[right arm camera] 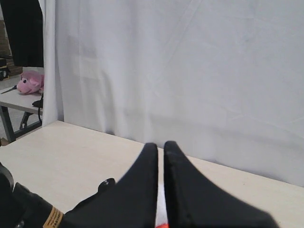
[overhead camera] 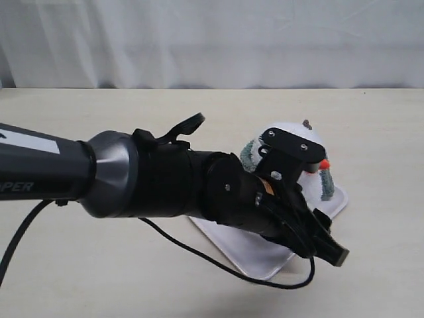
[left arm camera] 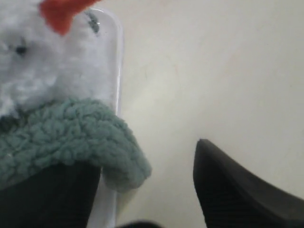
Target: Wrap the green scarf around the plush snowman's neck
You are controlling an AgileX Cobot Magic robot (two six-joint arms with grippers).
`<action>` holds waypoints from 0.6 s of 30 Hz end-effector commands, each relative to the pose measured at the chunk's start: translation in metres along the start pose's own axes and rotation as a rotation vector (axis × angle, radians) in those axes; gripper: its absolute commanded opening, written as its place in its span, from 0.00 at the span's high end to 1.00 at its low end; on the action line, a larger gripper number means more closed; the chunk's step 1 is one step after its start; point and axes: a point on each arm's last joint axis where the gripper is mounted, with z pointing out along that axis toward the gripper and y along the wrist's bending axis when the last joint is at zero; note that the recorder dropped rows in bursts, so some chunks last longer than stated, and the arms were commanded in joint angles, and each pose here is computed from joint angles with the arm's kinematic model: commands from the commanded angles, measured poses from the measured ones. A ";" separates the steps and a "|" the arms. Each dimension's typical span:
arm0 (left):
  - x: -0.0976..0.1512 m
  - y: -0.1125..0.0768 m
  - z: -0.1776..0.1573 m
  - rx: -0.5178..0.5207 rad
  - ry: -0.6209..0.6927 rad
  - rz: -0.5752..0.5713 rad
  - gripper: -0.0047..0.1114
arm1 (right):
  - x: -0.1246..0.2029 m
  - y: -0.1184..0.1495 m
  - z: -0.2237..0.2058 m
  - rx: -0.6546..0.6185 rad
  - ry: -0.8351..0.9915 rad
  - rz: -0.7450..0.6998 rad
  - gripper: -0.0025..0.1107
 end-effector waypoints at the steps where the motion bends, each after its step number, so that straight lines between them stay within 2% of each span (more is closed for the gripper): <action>1: 0.001 -0.026 0.002 0.049 0.004 0.036 0.49 | 0.001 0.000 -0.001 -0.002 0.005 -0.002 0.94; 4: -0.006 -0.037 0.001 0.056 -0.045 0.067 0.49 | 0.001 0.000 -0.001 -0.002 0.005 -0.002 0.94; 8: -0.014 -0.038 -0.001 0.053 -0.088 0.076 0.49 | 0.002 0.000 -0.001 -0.002 0.008 -0.005 0.94; 13: -0.006 -0.048 -0.001 0.099 -0.005 0.089 0.49 | 0.002 0.000 -0.001 -0.001 0.006 -0.003 0.94; 18: 0.003 -0.057 -0.007 0.168 0.139 0.275 0.49 | 0.002 0.000 -0.001 -0.002 0.008 -0.003 0.94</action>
